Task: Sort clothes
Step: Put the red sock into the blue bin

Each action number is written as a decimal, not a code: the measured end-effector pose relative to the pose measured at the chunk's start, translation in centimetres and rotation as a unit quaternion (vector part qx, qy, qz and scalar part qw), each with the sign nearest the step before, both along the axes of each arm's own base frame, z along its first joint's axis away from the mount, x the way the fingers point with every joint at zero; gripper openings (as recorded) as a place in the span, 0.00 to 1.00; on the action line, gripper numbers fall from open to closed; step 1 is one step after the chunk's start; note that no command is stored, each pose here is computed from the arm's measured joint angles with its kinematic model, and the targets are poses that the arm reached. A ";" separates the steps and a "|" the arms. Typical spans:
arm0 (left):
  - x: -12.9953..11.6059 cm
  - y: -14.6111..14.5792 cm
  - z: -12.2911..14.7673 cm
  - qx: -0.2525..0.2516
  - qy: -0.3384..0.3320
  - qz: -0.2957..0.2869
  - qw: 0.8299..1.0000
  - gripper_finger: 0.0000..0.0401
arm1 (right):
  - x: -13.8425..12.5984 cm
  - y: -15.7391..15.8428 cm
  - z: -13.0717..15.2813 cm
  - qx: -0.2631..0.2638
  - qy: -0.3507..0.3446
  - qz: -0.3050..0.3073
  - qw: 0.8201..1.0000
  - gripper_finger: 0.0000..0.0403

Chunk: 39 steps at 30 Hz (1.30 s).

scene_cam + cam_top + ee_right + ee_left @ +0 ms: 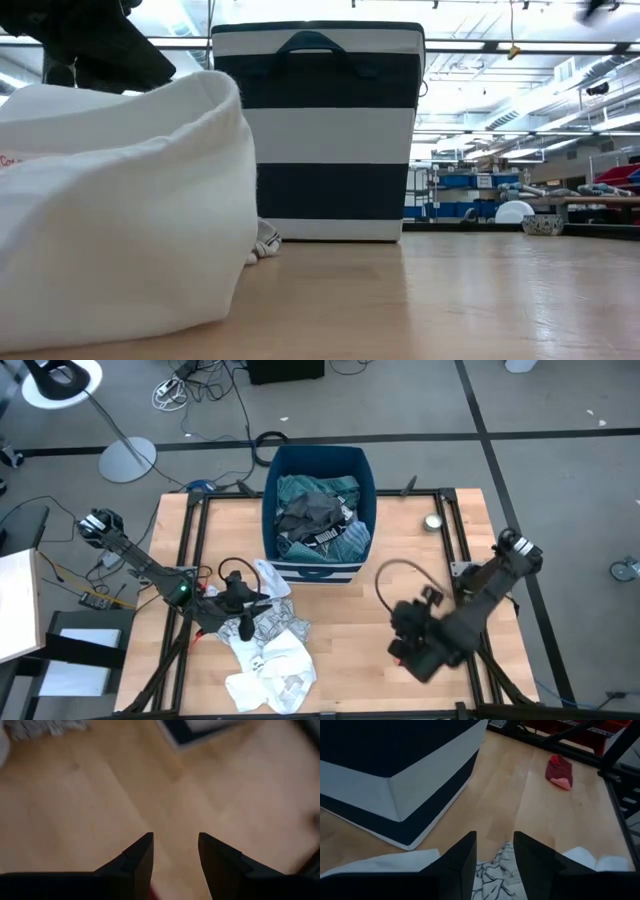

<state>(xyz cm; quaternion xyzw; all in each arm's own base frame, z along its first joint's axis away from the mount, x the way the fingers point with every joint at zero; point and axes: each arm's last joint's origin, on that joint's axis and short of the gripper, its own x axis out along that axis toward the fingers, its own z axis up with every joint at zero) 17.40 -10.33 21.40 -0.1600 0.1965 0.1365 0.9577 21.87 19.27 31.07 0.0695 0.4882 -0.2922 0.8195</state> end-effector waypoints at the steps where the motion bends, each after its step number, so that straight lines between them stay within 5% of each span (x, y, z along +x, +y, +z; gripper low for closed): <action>1: 0.0 0.0 0.0 -0.001 0.000 -0.001 1.000 0.34 | -0.7 0.7 -1.3 0.007 -0.006 -0.015 1.000 0.38; 9: 0.0 0.0 0.1 -0.004 -0.004 -0.002 1.000 0.34 | -4.9 4.5 -10.1 0.109 -0.062 -0.040 0.991 0.37; 17: 0.1 -0.1 0.2 -0.010 -0.010 -0.002 1.000 0.34 | -6.6 3.6 -16.3 0.168 -0.079 -0.051 0.981 0.35; 23: 0.2 -0.1 0.3 -0.014 -0.016 -0.001 1.000 0.34 | -7.0 1.9 -18.7 0.176 -0.083 -0.063 0.979 0.18; 26: 0.2 -0.1 0.3 -0.014 -0.016 -0.001 1.000 0.34 | -6.8 1.4 -18.4 0.127 -0.082 -0.039 0.988 0.03; 32: 0.2 -0.2 0.3 -0.018 -0.012 -0.010 1.000 0.34 | -5.3 -0.3 -13.3 0.064 -0.054 -0.036 0.996 0.01; 39: 0.0 -0.2 -0.2 -0.024 0.022 -0.042 0.999 0.34 | -2.6 -3.5 -3.7 -0.001 -0.098 0.031 0.995 0.01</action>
